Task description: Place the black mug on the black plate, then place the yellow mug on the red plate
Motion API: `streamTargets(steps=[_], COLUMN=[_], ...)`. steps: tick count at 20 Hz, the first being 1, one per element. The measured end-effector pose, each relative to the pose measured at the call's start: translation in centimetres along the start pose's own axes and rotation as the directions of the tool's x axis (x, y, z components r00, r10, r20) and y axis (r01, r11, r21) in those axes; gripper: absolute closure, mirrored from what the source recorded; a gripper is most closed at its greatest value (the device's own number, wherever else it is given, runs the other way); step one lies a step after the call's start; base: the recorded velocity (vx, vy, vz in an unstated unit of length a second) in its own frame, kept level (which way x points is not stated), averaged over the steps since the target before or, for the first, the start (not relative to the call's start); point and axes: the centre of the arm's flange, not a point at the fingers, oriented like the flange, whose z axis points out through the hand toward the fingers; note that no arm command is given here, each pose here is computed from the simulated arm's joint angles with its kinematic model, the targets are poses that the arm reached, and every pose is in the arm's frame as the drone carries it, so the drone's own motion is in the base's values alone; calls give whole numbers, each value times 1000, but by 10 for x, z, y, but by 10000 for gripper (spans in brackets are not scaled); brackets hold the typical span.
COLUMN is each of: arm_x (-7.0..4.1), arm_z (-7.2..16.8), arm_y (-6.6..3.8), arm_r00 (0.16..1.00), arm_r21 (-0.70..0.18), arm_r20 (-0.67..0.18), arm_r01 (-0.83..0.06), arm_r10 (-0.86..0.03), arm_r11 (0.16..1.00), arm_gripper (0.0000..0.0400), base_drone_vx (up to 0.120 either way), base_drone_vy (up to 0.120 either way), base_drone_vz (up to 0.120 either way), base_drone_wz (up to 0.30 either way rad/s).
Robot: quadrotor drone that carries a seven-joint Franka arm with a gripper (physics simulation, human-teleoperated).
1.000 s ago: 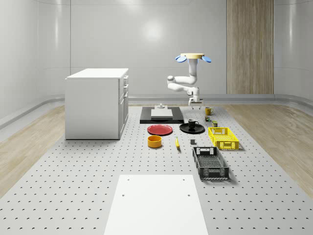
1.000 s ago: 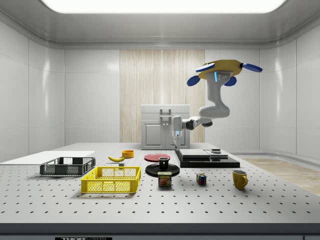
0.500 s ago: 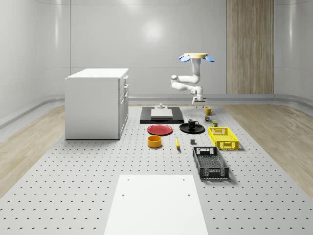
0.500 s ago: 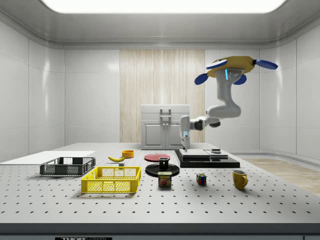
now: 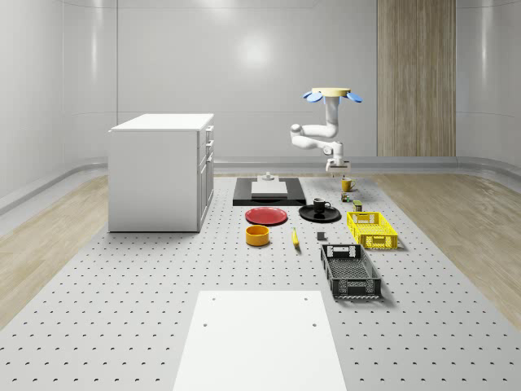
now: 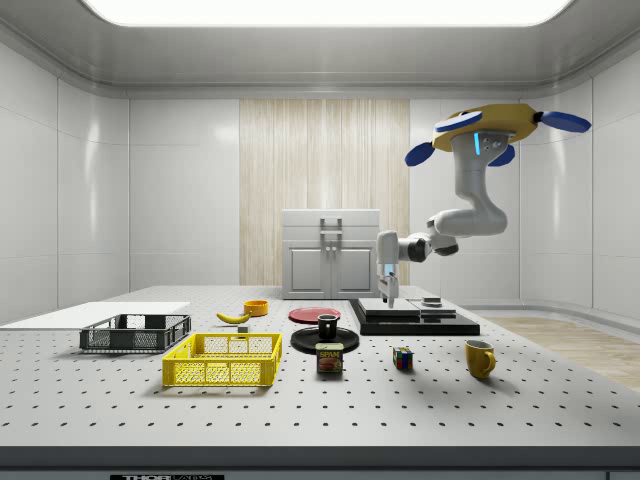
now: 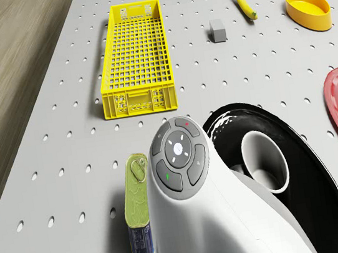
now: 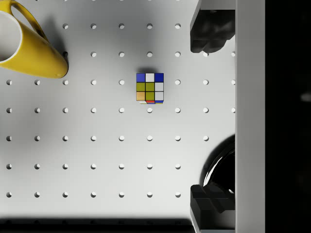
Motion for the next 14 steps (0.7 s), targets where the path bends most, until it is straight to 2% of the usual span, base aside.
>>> streamTargets(steps=[7,14], arm_x=[0,0], arm_z=[0,0], arm_y=[0,0], arm_r00=[1000,1000], arm_r21=[0,0], arm_r20=[0,0], arm_r01=[0,0], arm_r10=[0,0], arm_r11=[1000,1000], arm_gripper=[0,0], base_drone_vx=[-120,-120], base_drone_vy=[114,0], base_drone_vz=[0,0], base_drone_wz=[0,0])
